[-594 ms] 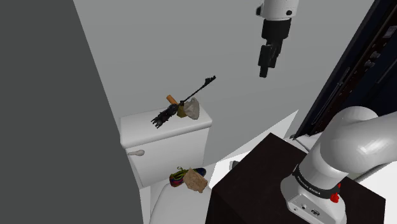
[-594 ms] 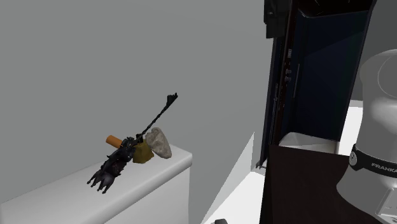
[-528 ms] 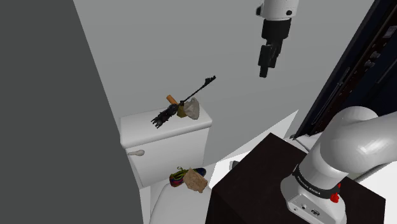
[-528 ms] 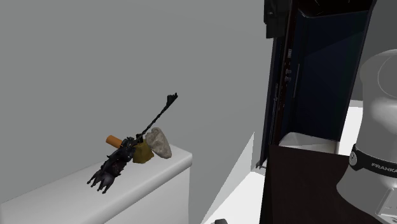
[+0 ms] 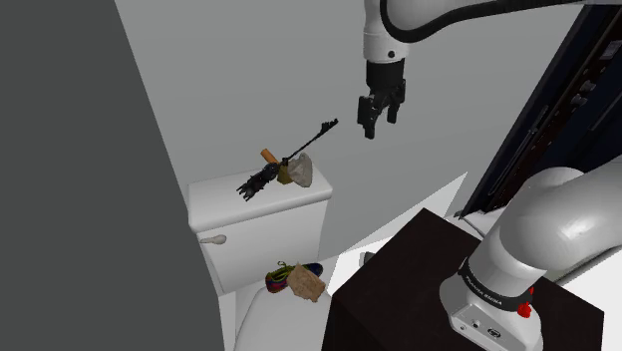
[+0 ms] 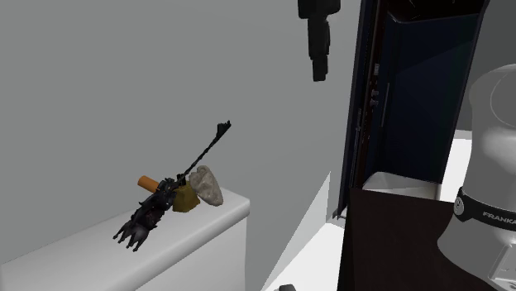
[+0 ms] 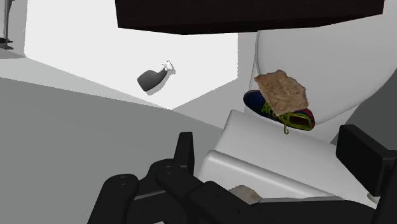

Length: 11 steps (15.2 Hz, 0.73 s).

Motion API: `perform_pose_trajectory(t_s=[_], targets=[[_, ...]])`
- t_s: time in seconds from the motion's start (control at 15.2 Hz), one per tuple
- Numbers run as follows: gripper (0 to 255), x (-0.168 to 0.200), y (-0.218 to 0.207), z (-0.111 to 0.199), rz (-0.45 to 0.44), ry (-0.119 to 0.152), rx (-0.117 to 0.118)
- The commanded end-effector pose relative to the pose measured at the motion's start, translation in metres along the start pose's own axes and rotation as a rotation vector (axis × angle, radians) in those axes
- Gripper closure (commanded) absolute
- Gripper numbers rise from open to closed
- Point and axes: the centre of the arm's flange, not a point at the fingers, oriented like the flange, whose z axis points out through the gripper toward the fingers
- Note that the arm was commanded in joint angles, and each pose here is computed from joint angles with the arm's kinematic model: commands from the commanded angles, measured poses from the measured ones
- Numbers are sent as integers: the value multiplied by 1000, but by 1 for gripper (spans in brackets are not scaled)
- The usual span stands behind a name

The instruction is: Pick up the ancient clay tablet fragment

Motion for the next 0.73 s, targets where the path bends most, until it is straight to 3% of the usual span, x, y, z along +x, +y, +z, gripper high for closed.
perform_pose_trajectory(t_s=[0.0,0.66], targets=[[0,19,-17,13,52,-1,-15],[0,130,-65,81,296,-14,-91]])
